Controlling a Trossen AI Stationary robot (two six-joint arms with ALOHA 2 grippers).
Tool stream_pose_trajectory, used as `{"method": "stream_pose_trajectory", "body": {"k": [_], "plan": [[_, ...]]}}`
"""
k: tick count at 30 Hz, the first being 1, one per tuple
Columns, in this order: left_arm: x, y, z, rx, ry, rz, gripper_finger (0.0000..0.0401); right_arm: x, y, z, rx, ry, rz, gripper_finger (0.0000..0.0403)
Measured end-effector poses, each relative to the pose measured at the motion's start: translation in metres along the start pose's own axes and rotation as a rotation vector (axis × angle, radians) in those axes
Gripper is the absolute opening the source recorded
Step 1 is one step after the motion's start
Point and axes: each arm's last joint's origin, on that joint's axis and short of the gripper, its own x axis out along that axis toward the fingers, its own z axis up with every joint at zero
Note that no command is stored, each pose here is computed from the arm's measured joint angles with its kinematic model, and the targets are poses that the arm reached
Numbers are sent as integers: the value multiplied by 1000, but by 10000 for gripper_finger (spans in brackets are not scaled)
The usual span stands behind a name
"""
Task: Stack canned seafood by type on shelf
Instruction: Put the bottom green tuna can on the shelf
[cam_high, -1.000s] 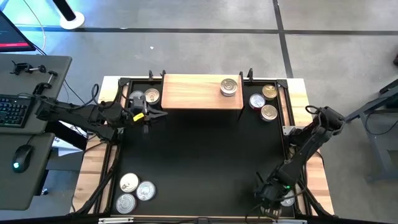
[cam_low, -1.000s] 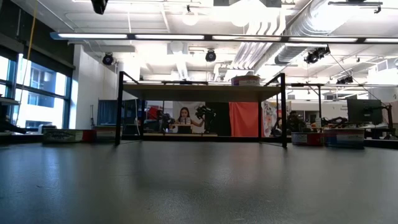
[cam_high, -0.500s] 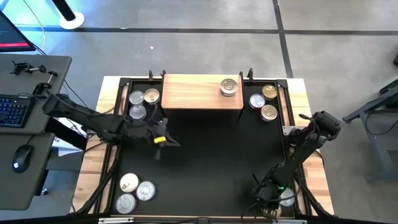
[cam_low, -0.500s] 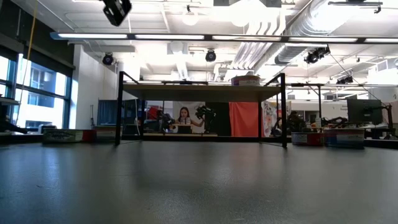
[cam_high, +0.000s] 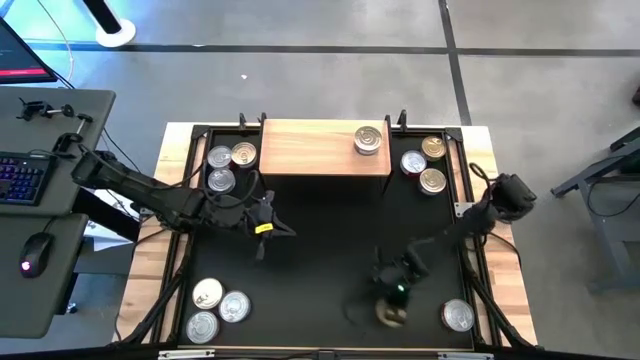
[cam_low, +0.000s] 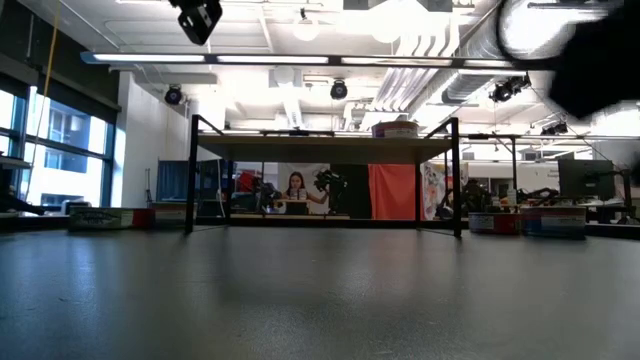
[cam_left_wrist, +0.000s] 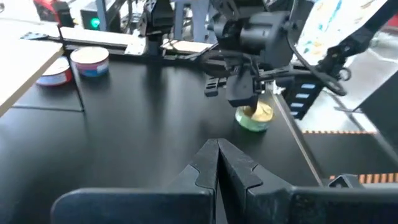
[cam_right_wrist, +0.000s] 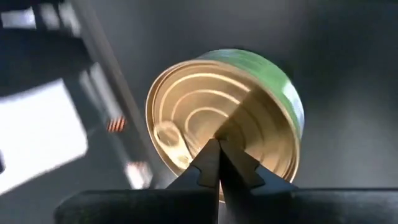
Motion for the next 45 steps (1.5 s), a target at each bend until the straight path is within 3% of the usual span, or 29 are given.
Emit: {"method": "stream_pose_trajectory", "body": {"k": [14,21,26,30,34,45], "plan": [[14,6,-25,1,180,157,0,-57,-69,91,-14,-486,-165,0],[45,5,-43,49,233,203,0,-66,-86,117,-8,-629,-107,0],[72,14,-49,138,182,244,0,-92,-71,113,-84,-664,-95,0],[91,31,-59,107,206,226,0,-100,-69,93,-126,-570,-202,0],[108,42,-72,65,229,168,0,-92,-79,81,-99,-457,-297,0],[140,49,-110,35,273,172,0,-58,-99,83,24,-490,-265,0]]}}
